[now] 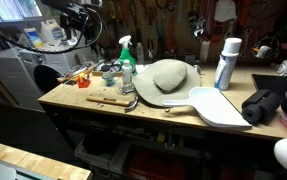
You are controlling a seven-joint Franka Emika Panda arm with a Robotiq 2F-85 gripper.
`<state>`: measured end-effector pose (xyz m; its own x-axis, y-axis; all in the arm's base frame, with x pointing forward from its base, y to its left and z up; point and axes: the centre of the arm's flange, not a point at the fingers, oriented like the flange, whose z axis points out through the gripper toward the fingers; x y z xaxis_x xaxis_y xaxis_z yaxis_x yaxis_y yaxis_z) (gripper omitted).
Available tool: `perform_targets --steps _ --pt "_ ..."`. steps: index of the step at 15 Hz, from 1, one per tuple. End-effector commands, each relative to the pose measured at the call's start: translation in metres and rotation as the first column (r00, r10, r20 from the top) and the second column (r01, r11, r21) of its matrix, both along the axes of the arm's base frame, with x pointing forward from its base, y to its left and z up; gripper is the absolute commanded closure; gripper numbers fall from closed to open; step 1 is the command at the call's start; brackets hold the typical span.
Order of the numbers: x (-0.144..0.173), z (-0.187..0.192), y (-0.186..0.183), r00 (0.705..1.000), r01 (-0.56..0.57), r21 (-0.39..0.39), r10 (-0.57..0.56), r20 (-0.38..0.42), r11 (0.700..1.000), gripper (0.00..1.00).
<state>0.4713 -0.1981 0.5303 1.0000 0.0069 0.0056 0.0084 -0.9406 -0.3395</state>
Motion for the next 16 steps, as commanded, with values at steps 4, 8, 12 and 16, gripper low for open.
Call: perform_targets --steps 4,8,12,16 --pt "-0.007 -0.083 0.006 0.947 -0.032 -0.042 0.044 0.32 0.999 0.0" --pt "0.008 -0.088 -0.002 0.95 -0.003 -0.081 0.028 0.31 0.997 0.0" --pt "0.007 -0.102 0.005 0.951 -0.011 -0.087 0.038 0.306 0.996 0.0" --pt "0.018 -0.122 0.007 0.937 0.014 -0.148 0.039 0.347 0.989 0.0"
